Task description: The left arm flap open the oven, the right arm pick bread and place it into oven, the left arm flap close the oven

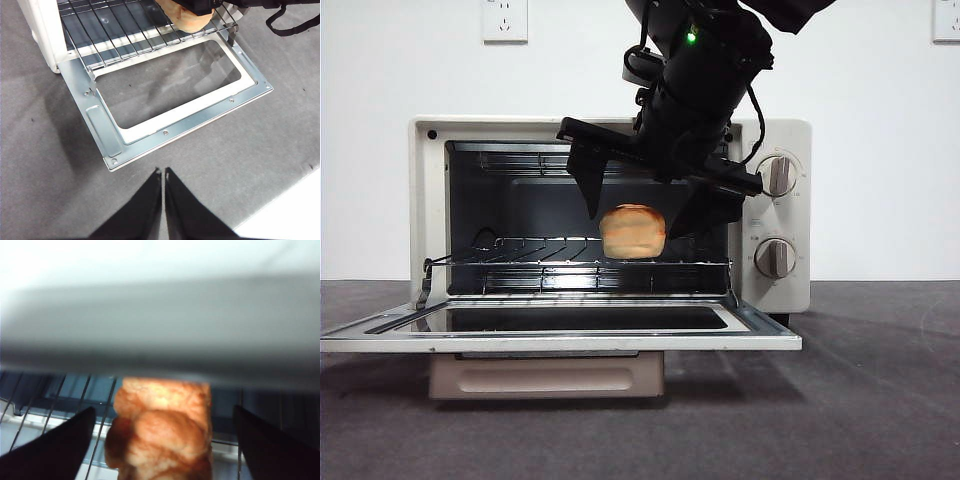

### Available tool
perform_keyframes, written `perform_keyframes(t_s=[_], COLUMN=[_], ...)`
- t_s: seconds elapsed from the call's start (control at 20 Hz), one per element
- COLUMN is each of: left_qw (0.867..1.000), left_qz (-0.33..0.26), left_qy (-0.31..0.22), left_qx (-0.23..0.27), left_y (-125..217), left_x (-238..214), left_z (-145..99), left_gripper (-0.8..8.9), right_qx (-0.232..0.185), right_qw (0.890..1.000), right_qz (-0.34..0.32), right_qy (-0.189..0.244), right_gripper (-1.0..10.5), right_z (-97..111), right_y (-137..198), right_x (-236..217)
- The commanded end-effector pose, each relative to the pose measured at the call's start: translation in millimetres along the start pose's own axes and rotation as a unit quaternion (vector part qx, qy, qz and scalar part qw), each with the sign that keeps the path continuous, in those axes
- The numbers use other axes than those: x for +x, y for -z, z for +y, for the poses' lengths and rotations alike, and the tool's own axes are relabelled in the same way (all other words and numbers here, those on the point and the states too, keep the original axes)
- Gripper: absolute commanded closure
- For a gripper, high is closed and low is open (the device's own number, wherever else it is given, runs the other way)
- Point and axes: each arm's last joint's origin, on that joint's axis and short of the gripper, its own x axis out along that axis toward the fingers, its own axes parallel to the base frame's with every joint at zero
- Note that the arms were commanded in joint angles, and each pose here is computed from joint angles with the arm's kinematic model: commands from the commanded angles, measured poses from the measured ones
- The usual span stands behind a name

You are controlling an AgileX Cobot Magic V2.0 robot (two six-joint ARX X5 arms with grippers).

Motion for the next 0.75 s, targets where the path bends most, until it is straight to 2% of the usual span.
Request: perform_keyframes(t_s=[0.05, 0.25, 0.35, 0.55, 0.75], left_qw=[1.000, 1.000, 1.000, 1.000, 1.000], left_qz=[-0.005, -0.006, -0.006, -0.007, -0.008], left_qy=[0.000, 0.000, 0.000, 0.000, 0.000], left_qx=[-0.001, 0.000, 0.002, 0.003, 0.003], left_y=[-2, -2, -2, -2, -2], left_x=[-1, -1, -1, -1, -1], left_z=[-1, -1, -1, -1, -1], left_gripper=[7.98, 7.98, 7.98, 7.98, 7.98], right_qx=[0.004, -0.003, -0.022, -0.093, -0.165], right_qw=[1.000, 0.999, 0.999, 0.991, 0.977], right_qz=[-0.009, -0.019, -0.014, -0.004, -0.003], right_qy=[-0.013, -0.026, -0.040, -0.098, -0.133], right_gripper=[4.9, 4.9, 4.9, 4.9, 4.9], right_z=[8, 13, 15, 17, 4], right_y=[-5, -17, -23, -37, -49], right_x=[-4, -30, -51, -103, -159])
